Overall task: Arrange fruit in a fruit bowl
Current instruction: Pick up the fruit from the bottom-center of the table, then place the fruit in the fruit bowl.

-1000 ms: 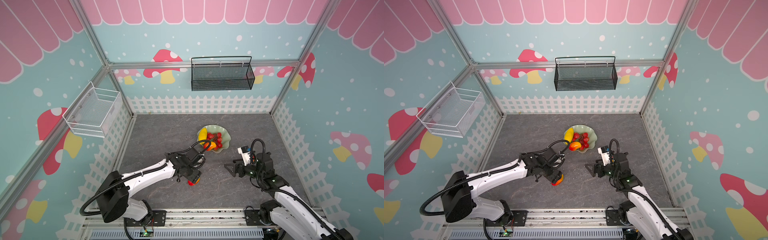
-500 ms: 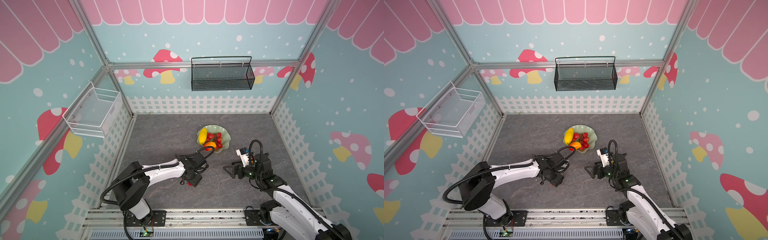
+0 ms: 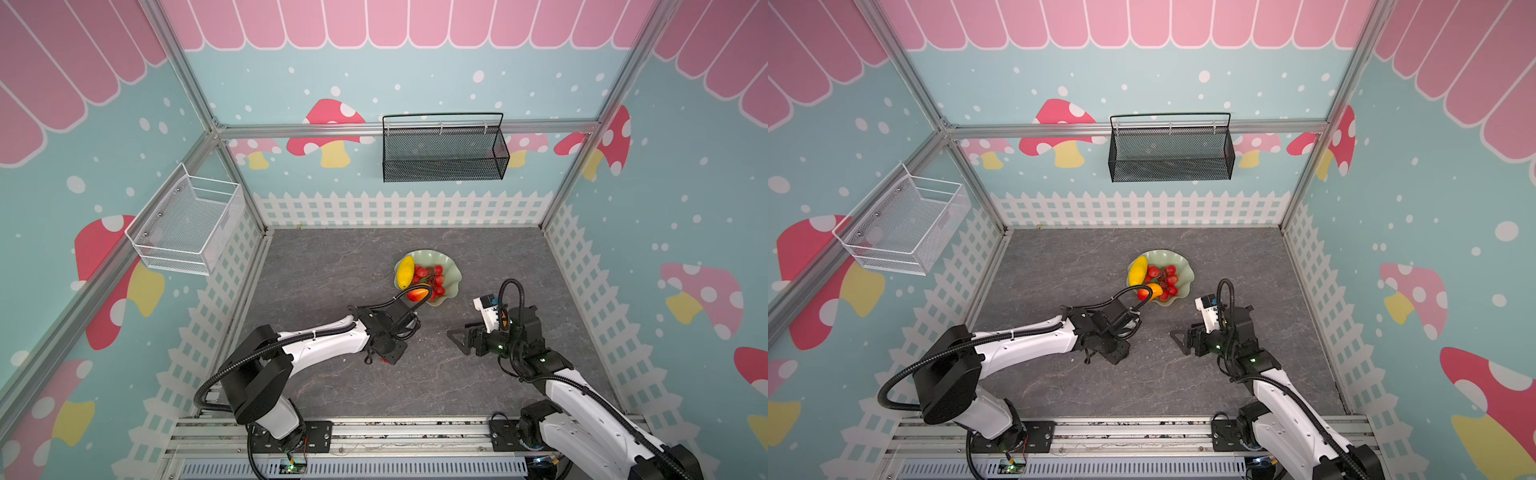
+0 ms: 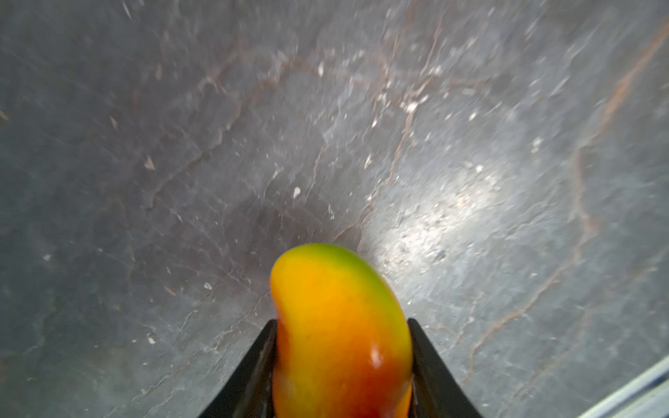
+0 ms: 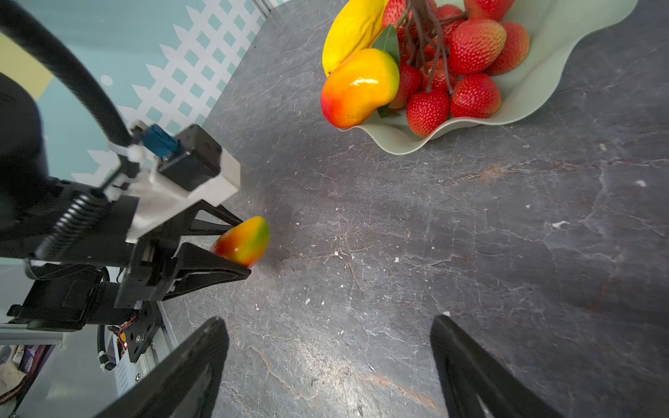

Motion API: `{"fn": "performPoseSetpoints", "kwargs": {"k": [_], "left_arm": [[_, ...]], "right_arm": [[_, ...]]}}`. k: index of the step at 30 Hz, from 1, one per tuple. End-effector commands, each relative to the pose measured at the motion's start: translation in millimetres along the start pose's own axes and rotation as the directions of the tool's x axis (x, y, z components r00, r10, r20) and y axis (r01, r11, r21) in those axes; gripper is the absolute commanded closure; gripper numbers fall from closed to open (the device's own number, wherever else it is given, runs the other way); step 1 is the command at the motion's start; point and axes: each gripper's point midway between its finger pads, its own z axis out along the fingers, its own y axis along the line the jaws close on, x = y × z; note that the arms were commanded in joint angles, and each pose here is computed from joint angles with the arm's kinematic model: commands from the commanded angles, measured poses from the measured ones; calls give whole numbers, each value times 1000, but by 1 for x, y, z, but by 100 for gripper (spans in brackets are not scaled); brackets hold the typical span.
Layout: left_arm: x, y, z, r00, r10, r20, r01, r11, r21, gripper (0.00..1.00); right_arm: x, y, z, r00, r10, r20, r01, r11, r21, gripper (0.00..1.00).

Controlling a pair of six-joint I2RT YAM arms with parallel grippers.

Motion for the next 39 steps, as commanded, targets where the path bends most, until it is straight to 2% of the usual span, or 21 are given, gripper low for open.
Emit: {"fn": "performPoseSetpoints", "kwargs": {"k": [1, 5, 10, 13, 18, 23, 31, 39], "left_arm": [[-41, -17, -33, 989, -3, 151, -9, 997, 78, 58], [-82, -35, -62, 966, -6, 259, -36, 987, 156, 58], [-142, -51, -84, 935, 7, 356, -77, 980, 183, 59], [-172, -49, -78, 928, 27, 372, -82, 988, 133, 59], [-206, -50, -47, 932, 69, 355, -104, 991, 79, 59], [-238, -38, -26, 920, 108, 377, -101, 994, -37, 58], [-255, -16, 4, 924, 130, 360, -88, 988, -131, 57], [-260, 1, 32, 935, 118, 335, -74, 987, -142, 54]], "right_arm": [[-10, -1, -5, 999, 21, 44, -22, 1000, 10, 9], [-8, -7, -13, 995, 57, 86, -60, 998, 33, 9], [-7, -9, -18, 989, 88, 117, -91, 996, 20, 8], [-10, -7, -18, 989, 91, 120, -92, 996, 6, 8], [-20, -4, -23, 986, 74, 149, -76, 997, 5, 8], [-25, -3, -24, 986, 64, 153, -66, 998, 3, 8], [-28, -3, -26, 985, 53, 166, -55, 998, 10, 8], [-28, -11, -27, 981, 81, 178, -90, 995, 42, 8]]}}
